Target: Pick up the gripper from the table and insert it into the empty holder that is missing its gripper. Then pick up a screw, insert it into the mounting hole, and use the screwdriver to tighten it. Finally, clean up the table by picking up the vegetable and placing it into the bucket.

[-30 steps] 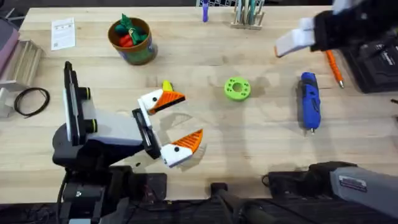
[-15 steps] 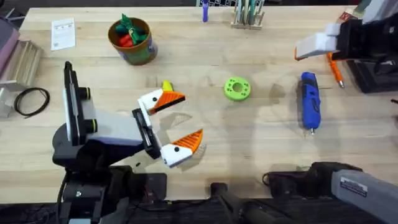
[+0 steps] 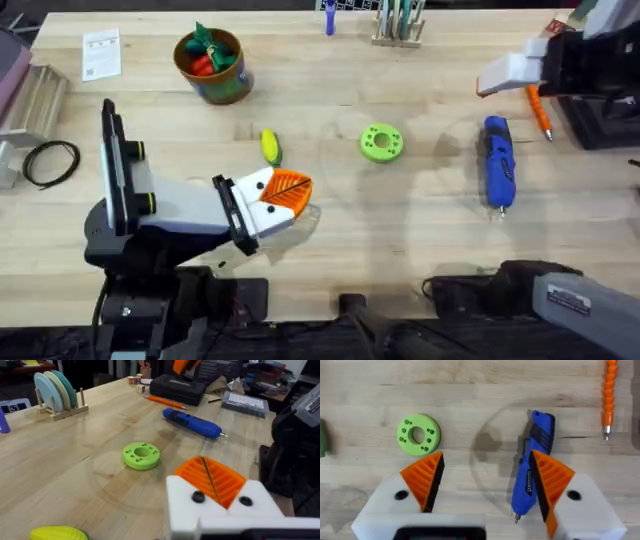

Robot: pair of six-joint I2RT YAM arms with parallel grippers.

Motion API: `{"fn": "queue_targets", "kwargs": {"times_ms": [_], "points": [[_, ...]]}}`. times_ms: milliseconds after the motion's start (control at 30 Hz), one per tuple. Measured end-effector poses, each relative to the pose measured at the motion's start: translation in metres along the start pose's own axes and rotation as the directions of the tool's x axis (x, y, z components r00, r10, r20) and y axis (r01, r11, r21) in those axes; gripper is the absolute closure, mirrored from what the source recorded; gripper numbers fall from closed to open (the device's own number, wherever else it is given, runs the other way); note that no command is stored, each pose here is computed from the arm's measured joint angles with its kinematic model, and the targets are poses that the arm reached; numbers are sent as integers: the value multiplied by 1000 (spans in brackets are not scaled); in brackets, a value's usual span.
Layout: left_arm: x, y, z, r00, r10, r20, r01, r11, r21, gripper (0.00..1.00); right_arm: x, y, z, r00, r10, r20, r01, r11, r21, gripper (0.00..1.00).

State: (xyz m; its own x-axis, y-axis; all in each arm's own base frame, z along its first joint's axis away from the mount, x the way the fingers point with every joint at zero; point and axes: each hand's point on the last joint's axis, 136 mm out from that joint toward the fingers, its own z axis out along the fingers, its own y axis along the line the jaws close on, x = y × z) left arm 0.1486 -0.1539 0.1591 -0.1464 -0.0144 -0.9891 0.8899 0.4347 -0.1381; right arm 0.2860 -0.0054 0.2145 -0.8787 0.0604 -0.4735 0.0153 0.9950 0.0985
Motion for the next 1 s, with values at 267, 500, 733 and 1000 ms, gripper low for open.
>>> {"fn": "queue_targets", "kwargs": {"times_ms": [267, 500, 733, 1000], "points": [[0, 0, 0, 1000, 0, 0, 0, 1000, 0, 990, 4, -4, 7, 999, 14, -29, -14, 1000, 5, 13], [0, 0, 0, 1000, 0, 0, 0, 1000, 0, 990, 26, -44, 27, 987, 147, -61, -144, 988, 59, 11], [0, 0, 0, 1000, 0, 0, 0, 1000, 0, 990, 39, -67, 38, 971, 218, -94, -209, 973, 95, 10], [0, 0, 0, 1000, 0, 0, 0, 1000, 0, 991, 52, -75, 67, 947, 239, -213, -222, 970, 104, 10]]}}
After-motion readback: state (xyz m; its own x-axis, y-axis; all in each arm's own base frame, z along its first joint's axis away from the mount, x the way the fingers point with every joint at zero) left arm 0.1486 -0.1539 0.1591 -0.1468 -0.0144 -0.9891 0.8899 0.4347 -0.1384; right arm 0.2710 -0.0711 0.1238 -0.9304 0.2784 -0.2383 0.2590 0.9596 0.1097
